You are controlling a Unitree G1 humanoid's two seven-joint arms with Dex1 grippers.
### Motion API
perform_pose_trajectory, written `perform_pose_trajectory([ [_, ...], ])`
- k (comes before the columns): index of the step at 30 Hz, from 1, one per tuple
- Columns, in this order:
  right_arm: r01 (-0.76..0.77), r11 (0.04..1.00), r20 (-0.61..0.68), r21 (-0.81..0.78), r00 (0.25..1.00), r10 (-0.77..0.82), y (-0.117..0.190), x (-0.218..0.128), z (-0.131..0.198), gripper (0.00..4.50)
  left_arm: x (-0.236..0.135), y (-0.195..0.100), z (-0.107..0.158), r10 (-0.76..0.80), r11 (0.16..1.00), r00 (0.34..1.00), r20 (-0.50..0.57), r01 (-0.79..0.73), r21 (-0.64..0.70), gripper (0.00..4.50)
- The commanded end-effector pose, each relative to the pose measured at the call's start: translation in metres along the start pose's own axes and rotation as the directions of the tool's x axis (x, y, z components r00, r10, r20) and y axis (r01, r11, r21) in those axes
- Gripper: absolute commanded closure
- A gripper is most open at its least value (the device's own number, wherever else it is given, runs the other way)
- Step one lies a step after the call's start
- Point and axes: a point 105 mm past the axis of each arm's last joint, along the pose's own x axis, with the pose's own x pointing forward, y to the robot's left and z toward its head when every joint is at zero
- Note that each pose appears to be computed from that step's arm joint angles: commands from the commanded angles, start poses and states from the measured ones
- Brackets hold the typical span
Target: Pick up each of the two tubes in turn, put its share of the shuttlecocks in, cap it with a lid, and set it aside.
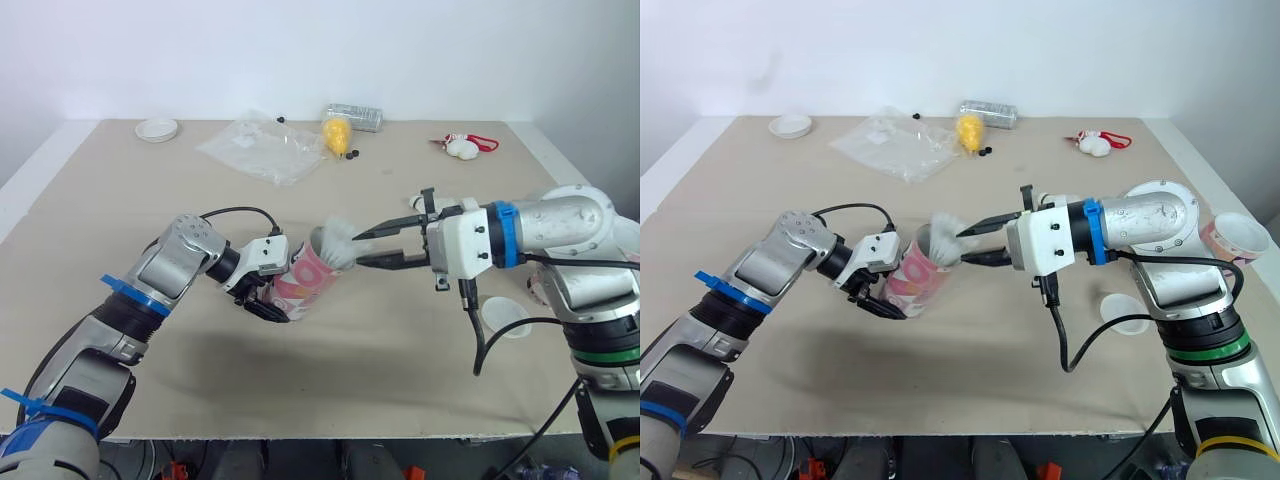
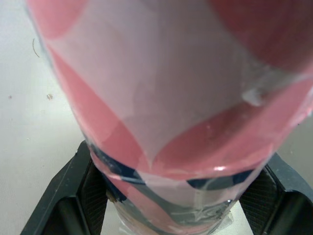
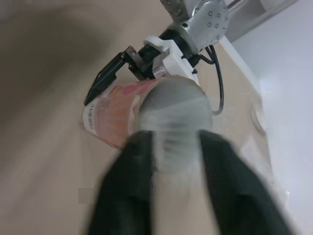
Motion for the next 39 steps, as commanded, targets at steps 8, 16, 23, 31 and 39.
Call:
perform_pose_trajectory([
  [8, 0.453, 0.698, -0.155, 0.555, 0.88, -0.449, -0.025, -0.057, -0.039, 0.17, 0.001, 0.009, 0.002, 0.076, 0.994, 0.997, -0.007, -0.075, 0.084, 1.23],
  [16, 0.864, 0.176, -0.625, 0.473, 0.469, -0.624, 0.024, -0.115, -0.121, 0.17, 0.002, 0.009, 0.001, 0.066, 0.994, 0.998, -0.007, -0.065, 0.087, 1.23],
  [23, 0.894, 0.0, -0.737, 0.449, 0.37, -0.565, 0.058, -0.121, -0.15, 0.17, 0.003, 0.01, 0.002, 0.062, 0.995, 0.998, -0.003, -0.061, 0.085, 1.23],
  [31, 0.885, -0.062, -0.778, 0.461, 0.37, -0.508, 0.079, -0.117, -0.173, 0.17, 0.003, 0.009, 0.002, 0.059, 0.995, 0.998, -0.001, -0.058, 0.08, 1.23],
  [39, 0.855, -0.13, -0.778, 0.501, 0.38, -0.501, 0.077, -0.111, -0.193, 0.17, 0.003, 0.008, 0.001, 0.059, 0.996, 0.998, -0.003, -0.059, 0.071, 1.23],
])
